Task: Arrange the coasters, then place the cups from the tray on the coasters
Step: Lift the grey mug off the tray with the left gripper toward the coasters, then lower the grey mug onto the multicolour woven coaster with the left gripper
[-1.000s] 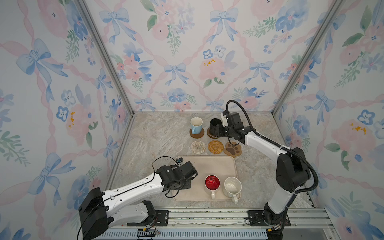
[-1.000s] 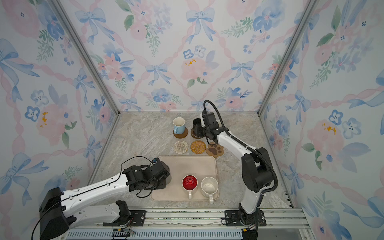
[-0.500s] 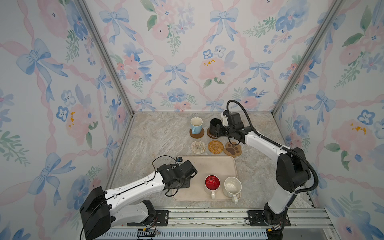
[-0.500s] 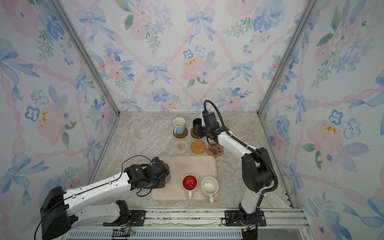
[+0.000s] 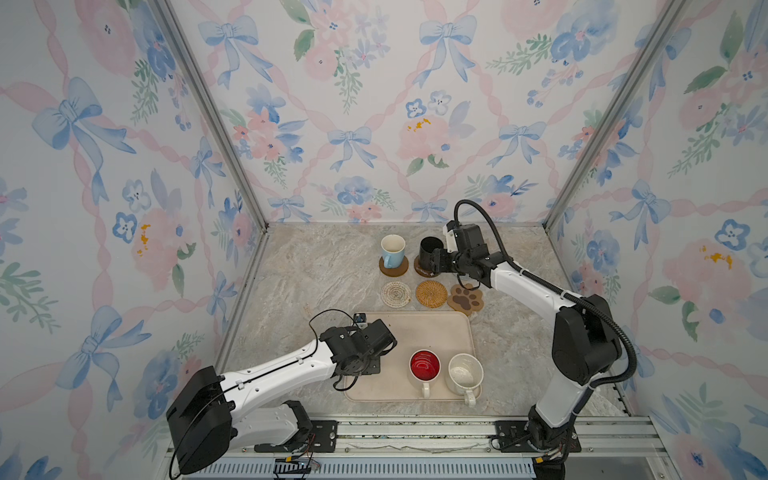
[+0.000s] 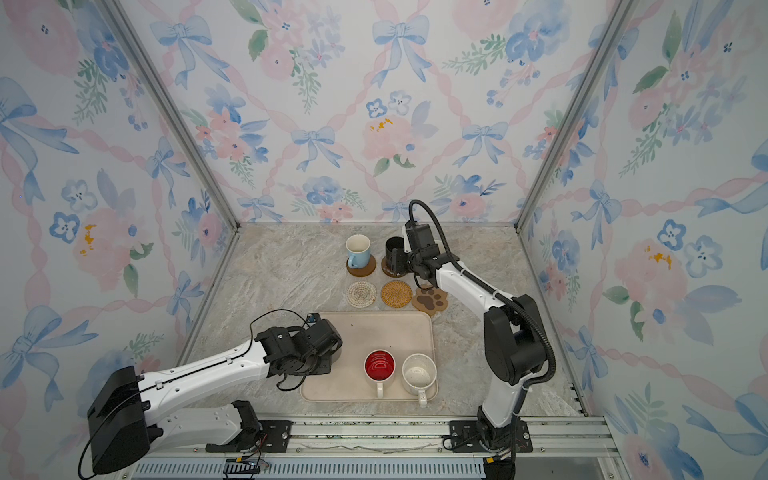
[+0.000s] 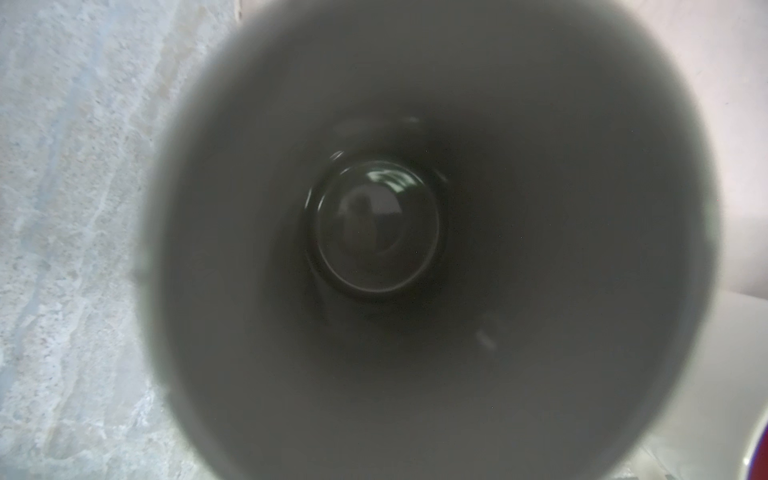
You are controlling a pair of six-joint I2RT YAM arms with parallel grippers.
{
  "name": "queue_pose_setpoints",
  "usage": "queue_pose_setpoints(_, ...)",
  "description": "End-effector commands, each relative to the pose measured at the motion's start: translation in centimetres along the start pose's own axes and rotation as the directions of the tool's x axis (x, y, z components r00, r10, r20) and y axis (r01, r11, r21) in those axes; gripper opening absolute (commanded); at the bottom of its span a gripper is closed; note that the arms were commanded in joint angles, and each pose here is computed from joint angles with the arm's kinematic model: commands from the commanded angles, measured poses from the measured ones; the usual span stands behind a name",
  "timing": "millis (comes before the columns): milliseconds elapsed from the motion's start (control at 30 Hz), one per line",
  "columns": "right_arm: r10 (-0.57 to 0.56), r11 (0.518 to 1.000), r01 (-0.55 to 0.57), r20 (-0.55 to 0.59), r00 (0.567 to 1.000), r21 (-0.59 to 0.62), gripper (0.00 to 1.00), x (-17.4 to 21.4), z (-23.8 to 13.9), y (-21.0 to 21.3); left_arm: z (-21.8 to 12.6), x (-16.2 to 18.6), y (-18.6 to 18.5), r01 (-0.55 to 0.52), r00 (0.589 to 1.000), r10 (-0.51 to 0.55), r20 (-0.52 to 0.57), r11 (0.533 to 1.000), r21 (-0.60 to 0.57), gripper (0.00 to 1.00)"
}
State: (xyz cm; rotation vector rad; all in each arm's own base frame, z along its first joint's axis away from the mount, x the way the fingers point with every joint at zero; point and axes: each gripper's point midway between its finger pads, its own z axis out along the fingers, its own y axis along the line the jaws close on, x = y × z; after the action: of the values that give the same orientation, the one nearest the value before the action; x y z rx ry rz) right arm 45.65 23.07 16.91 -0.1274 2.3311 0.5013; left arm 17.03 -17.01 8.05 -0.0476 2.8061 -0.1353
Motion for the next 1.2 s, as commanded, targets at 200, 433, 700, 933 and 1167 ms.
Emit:
queue_pose_setpoints(200,0.024,1.0,-0.023,-0.034,0.999,0.016,0.53,0.9,0.3,-1.0,-0.2,-1.0,0.1,0.01,0.999,-0.009,0.044,1.0,-0.005,0.0)
queue_pose_setpoints(433,0.024,1.0,-0.024,-0.025,0.999,0.011,0.53,0.6,0.0,-0.8,-1.6,-2.5,-0.6,0.008,0.995,-0.01,0.1,1.0,0.021,0.0)
queue_pose_setpoints(700,0.025,1.0,-0.025,-0.014,1.0,-0.001,0.52,0.3,-0.3,-0.6,-2.1,-5.0,-2.2,-0.052,0.99,0.052,0.133,0.999,0.001,0.0)
queue_pose_setpoints(933,0.022,1.0,-0.022,-0.017,1.0,0.0,0.52,0.4,-0.3,-0.6,-2.7,-9.0,-3.2,-0.09,0.978,0.092,0.187,0.996,-0.022,0.0)
queue_pose_setpoints(1167,0.029,0.999,-0.029,-0.014,0.999,0.013,0.52,0.2,-0.6,-1.2,-1.8,-13.0,-4.3,-0.138,0.969,0.139,0.206,0.99,-0.021,0.0)
